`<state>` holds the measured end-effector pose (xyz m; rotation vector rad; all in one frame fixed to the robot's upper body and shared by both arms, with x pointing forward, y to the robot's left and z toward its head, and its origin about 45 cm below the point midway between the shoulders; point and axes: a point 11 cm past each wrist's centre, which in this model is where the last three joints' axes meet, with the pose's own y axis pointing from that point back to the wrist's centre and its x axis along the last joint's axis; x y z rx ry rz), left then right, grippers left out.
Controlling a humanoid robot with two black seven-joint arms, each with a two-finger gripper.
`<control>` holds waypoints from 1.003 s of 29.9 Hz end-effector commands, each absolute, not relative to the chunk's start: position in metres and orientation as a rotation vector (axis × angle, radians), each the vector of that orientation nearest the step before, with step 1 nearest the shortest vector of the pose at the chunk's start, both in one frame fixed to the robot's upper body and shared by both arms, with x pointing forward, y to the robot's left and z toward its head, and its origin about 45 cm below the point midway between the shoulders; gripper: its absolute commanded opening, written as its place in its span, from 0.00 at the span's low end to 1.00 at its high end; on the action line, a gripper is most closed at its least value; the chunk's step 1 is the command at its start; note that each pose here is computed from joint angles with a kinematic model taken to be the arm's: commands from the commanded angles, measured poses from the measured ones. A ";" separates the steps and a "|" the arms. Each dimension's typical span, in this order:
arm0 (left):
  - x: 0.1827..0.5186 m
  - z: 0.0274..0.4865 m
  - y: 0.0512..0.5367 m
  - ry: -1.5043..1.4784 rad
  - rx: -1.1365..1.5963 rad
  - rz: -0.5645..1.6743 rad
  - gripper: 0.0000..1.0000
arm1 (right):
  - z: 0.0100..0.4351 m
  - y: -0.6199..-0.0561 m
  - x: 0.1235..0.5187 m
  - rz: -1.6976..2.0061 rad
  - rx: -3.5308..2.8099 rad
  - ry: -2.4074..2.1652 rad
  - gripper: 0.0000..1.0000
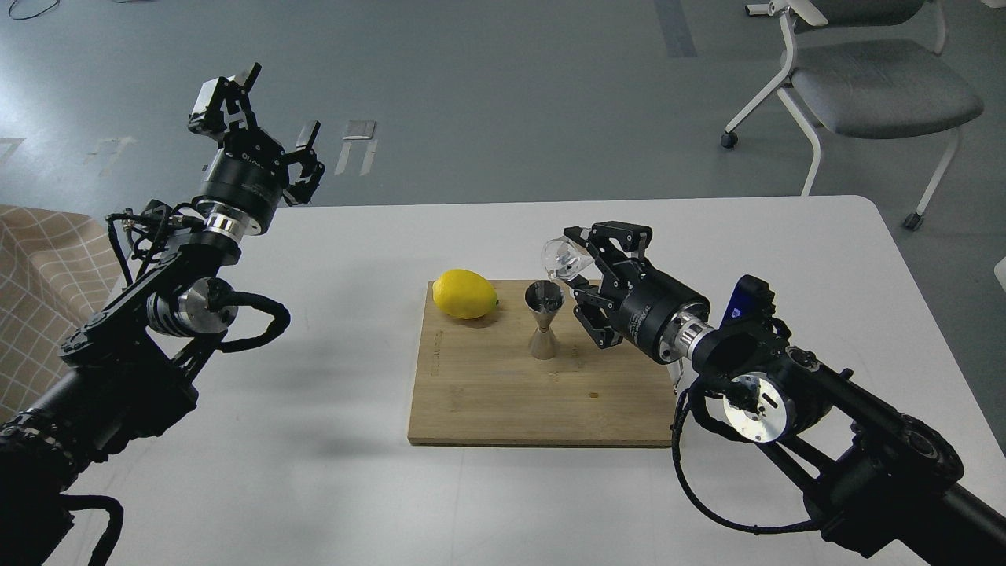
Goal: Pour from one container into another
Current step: 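Rotate the glass upright with the right gripper above the jigger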
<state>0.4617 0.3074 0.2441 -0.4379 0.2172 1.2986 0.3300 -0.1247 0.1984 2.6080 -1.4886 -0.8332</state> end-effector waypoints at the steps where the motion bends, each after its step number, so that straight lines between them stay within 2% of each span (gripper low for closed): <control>1: 0.462 0.244 0.307 0.217 -0.437 1.298 0.98 | 0.199 -0.124 0.330 -0.840 2.613 -1.488 0.43; 30: 0.462 0.244 0.307 0.218 -0.438 1.297 0.98 | 0.198 -0.130 0.330 -1.038 2.602 -1.565 0.47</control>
